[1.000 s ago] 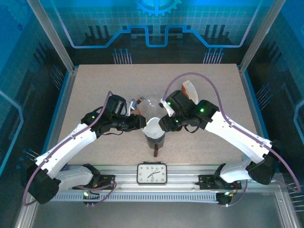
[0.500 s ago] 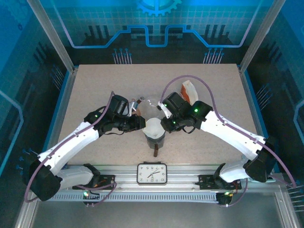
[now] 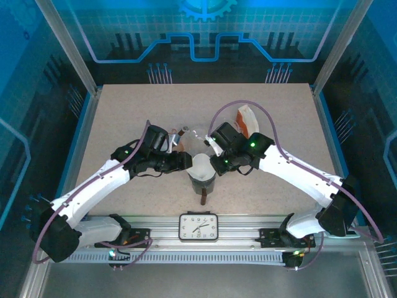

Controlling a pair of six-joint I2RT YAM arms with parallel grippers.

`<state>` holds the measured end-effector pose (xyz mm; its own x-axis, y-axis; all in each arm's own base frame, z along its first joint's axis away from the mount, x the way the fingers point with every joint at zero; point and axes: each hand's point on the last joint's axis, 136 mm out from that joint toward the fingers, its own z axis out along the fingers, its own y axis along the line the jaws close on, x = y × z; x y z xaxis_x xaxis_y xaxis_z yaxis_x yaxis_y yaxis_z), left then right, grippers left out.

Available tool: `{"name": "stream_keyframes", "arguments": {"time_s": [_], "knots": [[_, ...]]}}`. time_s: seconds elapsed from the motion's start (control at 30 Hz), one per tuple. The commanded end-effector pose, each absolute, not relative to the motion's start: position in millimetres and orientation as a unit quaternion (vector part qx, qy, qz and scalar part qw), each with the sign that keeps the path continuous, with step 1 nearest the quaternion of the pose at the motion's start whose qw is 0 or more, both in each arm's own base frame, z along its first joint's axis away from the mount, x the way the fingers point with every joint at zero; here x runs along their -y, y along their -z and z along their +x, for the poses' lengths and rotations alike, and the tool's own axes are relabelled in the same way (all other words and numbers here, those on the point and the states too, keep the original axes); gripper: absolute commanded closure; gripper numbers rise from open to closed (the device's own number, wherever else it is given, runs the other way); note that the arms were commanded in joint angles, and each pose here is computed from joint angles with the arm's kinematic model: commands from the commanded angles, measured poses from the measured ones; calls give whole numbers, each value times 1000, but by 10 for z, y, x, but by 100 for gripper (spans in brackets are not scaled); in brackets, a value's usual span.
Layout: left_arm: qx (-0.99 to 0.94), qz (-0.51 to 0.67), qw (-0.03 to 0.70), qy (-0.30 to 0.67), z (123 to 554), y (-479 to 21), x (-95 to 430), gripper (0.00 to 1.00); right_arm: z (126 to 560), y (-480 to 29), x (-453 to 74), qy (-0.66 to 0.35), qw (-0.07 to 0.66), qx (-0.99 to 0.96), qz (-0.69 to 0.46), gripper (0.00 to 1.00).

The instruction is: Place the coffee filter in the dripper

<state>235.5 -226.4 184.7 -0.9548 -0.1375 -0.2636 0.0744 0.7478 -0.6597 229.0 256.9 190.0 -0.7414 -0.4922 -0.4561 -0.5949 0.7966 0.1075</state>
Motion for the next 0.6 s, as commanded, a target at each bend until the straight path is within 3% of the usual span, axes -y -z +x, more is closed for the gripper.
{"name": "stream_keyframes", "arguments": {"time_s": [0.0, 0.57], "knots": [[-920, -3, 161, 356, 2335, -1960, 2266, 44, 2312, -1861, -2563, -116, 204, -927, -294, 88], [-927, 20, 124, 354, 2212, -1887, 2286, 70, 2304, -1843, -2547, -112, 200, -929, -289, 87]]}}
